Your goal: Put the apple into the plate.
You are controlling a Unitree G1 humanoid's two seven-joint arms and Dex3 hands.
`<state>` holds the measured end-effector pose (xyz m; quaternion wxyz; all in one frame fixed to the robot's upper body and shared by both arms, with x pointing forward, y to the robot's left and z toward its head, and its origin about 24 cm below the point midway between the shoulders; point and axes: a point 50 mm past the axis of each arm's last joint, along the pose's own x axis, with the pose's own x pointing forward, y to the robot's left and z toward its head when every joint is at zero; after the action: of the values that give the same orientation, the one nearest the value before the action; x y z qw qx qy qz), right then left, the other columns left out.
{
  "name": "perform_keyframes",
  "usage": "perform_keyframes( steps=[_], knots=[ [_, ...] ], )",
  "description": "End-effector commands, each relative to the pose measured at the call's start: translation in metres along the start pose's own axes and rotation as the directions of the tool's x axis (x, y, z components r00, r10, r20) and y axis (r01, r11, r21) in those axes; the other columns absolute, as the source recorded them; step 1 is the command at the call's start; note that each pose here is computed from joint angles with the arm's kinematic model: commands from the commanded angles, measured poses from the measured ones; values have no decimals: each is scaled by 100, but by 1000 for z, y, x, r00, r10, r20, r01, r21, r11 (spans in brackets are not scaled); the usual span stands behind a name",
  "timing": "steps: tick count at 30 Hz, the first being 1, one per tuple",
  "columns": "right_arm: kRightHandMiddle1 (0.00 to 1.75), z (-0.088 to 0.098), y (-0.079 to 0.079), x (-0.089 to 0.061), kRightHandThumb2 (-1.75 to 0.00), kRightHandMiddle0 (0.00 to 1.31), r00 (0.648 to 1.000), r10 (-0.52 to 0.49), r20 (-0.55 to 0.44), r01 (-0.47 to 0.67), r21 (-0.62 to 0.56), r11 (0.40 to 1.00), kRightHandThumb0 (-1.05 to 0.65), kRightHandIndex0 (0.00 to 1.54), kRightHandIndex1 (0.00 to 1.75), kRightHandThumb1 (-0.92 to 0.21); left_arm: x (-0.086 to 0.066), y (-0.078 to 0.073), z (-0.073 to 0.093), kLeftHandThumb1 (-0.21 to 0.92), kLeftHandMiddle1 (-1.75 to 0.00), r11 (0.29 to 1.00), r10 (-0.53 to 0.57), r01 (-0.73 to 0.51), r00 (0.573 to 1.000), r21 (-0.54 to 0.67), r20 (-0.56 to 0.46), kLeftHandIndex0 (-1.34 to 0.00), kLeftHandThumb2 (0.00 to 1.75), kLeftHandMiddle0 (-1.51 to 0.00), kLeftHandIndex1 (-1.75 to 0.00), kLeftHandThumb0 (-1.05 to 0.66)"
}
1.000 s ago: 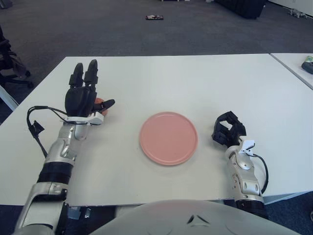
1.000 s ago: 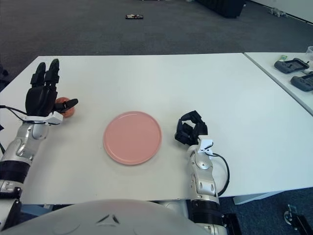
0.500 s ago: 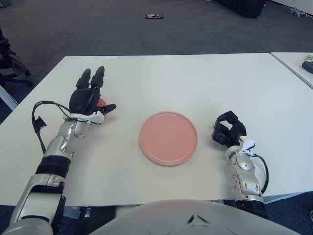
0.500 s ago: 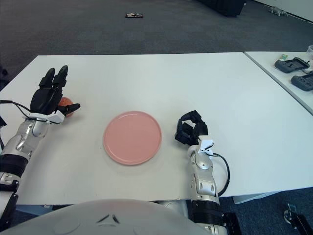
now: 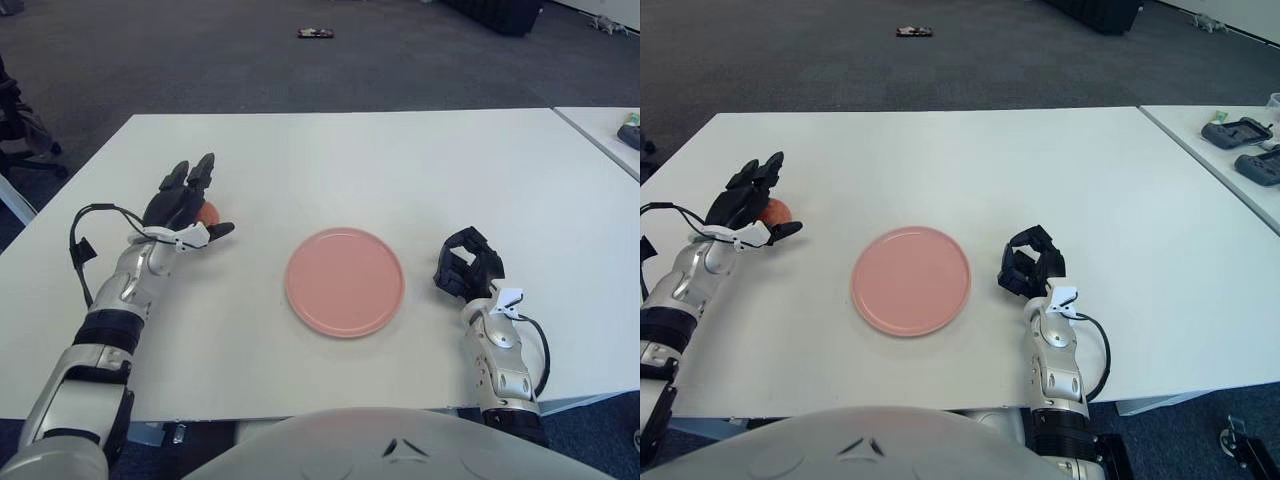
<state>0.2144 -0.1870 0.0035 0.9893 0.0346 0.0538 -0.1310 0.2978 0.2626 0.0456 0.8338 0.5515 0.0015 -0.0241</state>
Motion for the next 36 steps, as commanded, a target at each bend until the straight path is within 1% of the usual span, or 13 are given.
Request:
perform_keyframes(
  steps=[1,10,13,19,24,31,33,36],
  knots=[
    [175,-15,-3,-5,-130,59,996,-19,-82,20,0,1000,-47,108,175,-34,6,6,-2,54,0,1000,-18,18,1000,13,-10,0,75,0,0,-105],
    [175,-16,-5,-5,-131,60,994,-36,-105,36,-2,999,-47,108,175,-33,9,-3,-9,53,0,997,-80,80,996,3,-35,0,78,0,0,-102],
    [175,-16,-5,-5,-129,58,992,-40,-120,40,-4,999,-47,105,175,-35,10,-4,-11,52,0,995,-98,98,994,2,-44,0,81,0,0,-102],
    [175,-15,-5,-6,-128,58,993,-38,-109,38,-9,999,-47,104,175,-36,11,-5,-13,53,0,991,-135,135,989,-8,-60,0,83,0,0,-103],
    [175,-14,-6,-7,-129,59,996,-36,-84,35,-17,999,-47,106,175,-34,13,-12,-20,55,0,986,-167,167,980,-8,-108,0,83,0,0,-103],
    [175,-14,-6,-8,-131,60,995,-46,-86,45,-18,999,-47,108,175,-33,14,-13,-21,56,0,978,-206,205,970,-26,-125,-1,83,0,-1,-102],
    [175,-14,-7,-8,-131,60,994,-49,-94,48,-13,999,-48,108,175,-33,14,-14,-21,55,0,976,-218,215,967,-36,-128,-2,83,0,-1,-101],
    [175,-14,-7,-9,-131,60,994,-50,-97,49,-10,999,-47,108,175,-33,15,-16,-21,53,0,973,-230,226,964,-40,-131,0,86,0,-10,-98]
  ],
)
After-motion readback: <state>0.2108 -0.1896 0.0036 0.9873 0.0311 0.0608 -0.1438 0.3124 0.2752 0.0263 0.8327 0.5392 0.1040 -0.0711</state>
